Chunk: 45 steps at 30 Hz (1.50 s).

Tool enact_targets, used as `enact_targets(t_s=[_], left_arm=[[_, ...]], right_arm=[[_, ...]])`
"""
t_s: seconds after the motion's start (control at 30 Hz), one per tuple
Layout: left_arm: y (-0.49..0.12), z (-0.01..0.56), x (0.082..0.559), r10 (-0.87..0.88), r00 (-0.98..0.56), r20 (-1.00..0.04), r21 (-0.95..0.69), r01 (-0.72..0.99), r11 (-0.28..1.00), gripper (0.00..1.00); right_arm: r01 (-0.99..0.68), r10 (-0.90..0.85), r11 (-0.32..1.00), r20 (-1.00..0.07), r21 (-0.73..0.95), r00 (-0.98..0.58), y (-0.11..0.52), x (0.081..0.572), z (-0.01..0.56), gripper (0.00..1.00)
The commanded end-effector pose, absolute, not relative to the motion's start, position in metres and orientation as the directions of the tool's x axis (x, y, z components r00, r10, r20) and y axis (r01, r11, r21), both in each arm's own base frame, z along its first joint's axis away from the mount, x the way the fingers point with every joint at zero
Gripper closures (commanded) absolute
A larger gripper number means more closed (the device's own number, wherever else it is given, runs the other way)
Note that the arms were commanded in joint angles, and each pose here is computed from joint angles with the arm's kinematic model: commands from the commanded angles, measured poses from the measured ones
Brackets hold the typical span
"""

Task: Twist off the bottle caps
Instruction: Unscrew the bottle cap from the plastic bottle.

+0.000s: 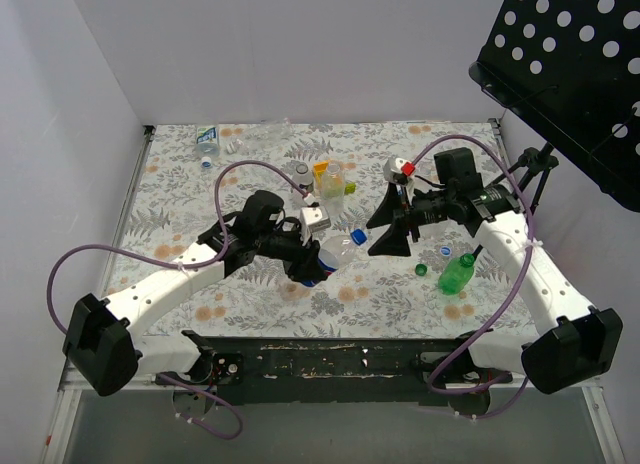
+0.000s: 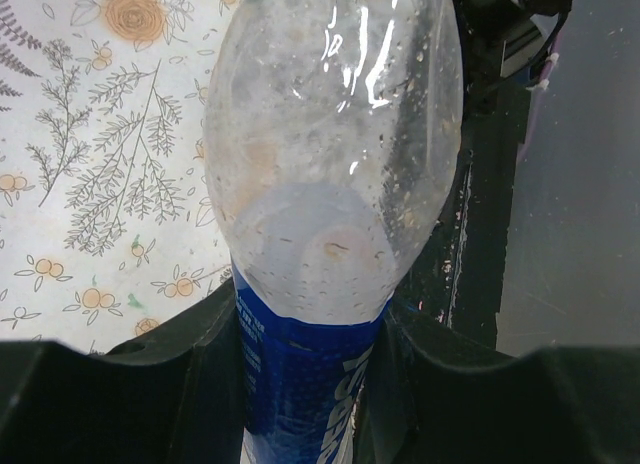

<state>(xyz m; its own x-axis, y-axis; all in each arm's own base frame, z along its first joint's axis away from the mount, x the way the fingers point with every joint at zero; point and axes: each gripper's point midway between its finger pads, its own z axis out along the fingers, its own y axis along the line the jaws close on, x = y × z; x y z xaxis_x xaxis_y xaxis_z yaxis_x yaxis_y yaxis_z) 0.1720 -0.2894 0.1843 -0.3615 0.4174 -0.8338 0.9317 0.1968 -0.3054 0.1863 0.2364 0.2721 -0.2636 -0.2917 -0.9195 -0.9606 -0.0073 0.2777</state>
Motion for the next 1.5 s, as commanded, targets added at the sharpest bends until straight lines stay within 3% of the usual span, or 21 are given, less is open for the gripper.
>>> enact_targets(t_s=[0.0,0.37,0.4,0.5,0.7,0.9,1.07,1.23,1.33,1.4,1.43,1.47], left_arm=[[-0.297,0.197,0.176,0.432,-0.306,-0.849,-0.25,0.951,0.183,0.93],[-0.298,0.186,0.176,0.483,-0.296,-0.824,-0.234,0.955,0.185,0.93],[-0.298,0.186,0.176,0.484,-0.296,-0.824,-0.232,0.954,0.188,0.93],[-0.296,0.182,0.177,0.498,-0.288,-0.818,-0.221,0.956,0.191,0.93],[-0.295,0.185,0.173,0.497,-0.264,-0.826,-0.212,0.964,0.16,0.93],[-0.297,0.183,0.146,0.494,-0.258,-0.83,-0.29,0.957,0.013,0.92],[-0.298,0.179,0.141,0.505,-0.27,-0.82,-0.327,0.945,-0.026,0.92],[-0.292,0.166,0.162,0.531,-0.235,-0.814,-0.237,0.969,0.067,0.91],[-0.287,0.156,0.173,0.554,-0.233,-0.8,-0.198,0.973,0.123,0.92],[-0.285,0.153,0.177,0.561,-0.23,-0.795,-0.177,0.973,0.147,0.92],[-0.283,0.151,0.179,0.565,-0.229,-0.793,-0.167,0.973,0.16,0.92],[-0.282,0.153,0.181,0.564,-0.224,-0.795,-0.154,0.973,0.17,0.92]], right_arm=[[-0.965,-0.29,0.005,-0.923,0.264,-0.254,0.244,0.194,0.282,0.19],[-0.95,-0.315,-0.004,-0.902,0.312,-0.295,0.251,0.192,0.273,0.48],[-0.95,-0.316,-0.008,-0.902,0.311,-0.292,0.252,0.191,0.273,0.53],[-0.953,-0.323,-0.046,-0.907,0.3,-0.27,0.252,0.185,0.272,0.81],[-0.964,-0.356,-0.174,-0.926,0.2,-0.128,0.249,0.164,0.263,0.94],[-0.889,-0.374,-0.435,-0.869,-0.142,0.322,0.242,0.136,0.234,0.94],[-0.827,-0.382,-0.433,-0.758,-0.359,0.529,0.239,0.161,0.227,0.94],[-0.859,-0.411,-0.378,-0.769,-0.345,0.49,0.242,0.17,0.225,0.93],[-0.931,-0.443,-0.25,-0.824,-0.265,0.353,0.246,0.18,0.228,0.88],[-0.961,-0.423,-0.182,-0.866,-0.207,0.266,0.243,0.184,0.237,0.74],[-0.969,-0.399,-0.16,-0.886,-0.187,0.237,0.243,0.186,0.243,0.59],[-0.977,-0.377,-0.14,-0.903,-0.162,0.204,0.243,0.186,0.249,0.51]])
